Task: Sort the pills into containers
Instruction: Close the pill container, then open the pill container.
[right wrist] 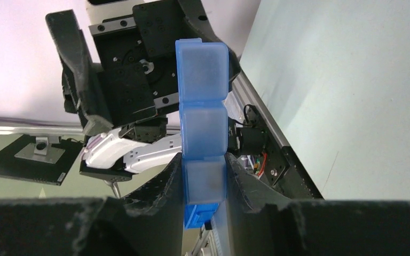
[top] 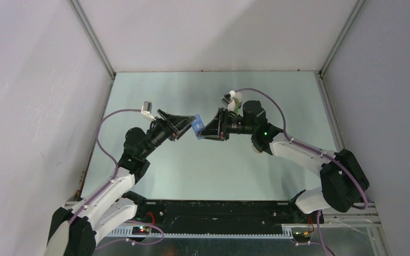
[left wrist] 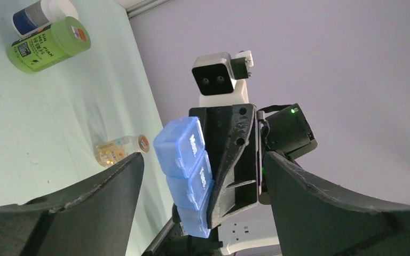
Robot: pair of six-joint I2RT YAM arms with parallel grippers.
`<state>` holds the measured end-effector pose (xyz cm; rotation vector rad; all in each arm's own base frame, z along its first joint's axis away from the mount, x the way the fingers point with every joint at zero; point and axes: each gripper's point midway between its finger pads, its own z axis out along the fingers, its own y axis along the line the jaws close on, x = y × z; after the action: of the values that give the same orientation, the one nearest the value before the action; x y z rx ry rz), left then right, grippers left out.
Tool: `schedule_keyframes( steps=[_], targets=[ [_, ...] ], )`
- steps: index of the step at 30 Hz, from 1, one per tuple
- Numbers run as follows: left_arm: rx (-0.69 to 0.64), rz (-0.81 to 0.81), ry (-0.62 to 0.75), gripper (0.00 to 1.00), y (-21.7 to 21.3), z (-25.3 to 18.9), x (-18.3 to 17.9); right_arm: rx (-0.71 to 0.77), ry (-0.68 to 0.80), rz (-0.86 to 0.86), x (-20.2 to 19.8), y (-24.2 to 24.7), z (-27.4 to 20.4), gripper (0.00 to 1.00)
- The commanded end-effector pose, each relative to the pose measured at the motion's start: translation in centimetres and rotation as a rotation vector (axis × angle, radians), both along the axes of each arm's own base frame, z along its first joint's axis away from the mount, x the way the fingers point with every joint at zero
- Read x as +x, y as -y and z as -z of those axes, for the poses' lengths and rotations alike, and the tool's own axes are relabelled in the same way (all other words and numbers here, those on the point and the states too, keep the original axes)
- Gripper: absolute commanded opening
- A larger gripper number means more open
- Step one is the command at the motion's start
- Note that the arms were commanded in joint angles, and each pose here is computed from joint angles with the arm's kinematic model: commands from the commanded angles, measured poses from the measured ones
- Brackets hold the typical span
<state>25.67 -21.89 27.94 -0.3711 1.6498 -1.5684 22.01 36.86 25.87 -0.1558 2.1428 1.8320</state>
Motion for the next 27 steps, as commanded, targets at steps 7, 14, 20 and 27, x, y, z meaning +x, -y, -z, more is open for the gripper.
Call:
schedule_keyframes(
  steps=[7,14,20,27],
  targets=[
    [-0.001,-0.001,0.069,0.76,0.1,-2.2,0.6,0.072,0.092,-0.104,-2.5,0.8,-4.1,0.0],
    [-0.057,0.067,0.102,0.53,0.8,-3.6,0.0,0.081,0.099,-0.124,-2.8,0.8,-4.2,0.0],
    [-0.039,0.089,0.1,0.41,1.3,-3.7,0.0,0.102,0.088,-0.126,-2.5,0.6,-4.4,0.0],
    [-0.049,0.099,0.103,0.36,1.3,-3.6,-0.3,0.122,0.068,-0.124,-2.1,0.4,-4.4,0.01]
  ],
)
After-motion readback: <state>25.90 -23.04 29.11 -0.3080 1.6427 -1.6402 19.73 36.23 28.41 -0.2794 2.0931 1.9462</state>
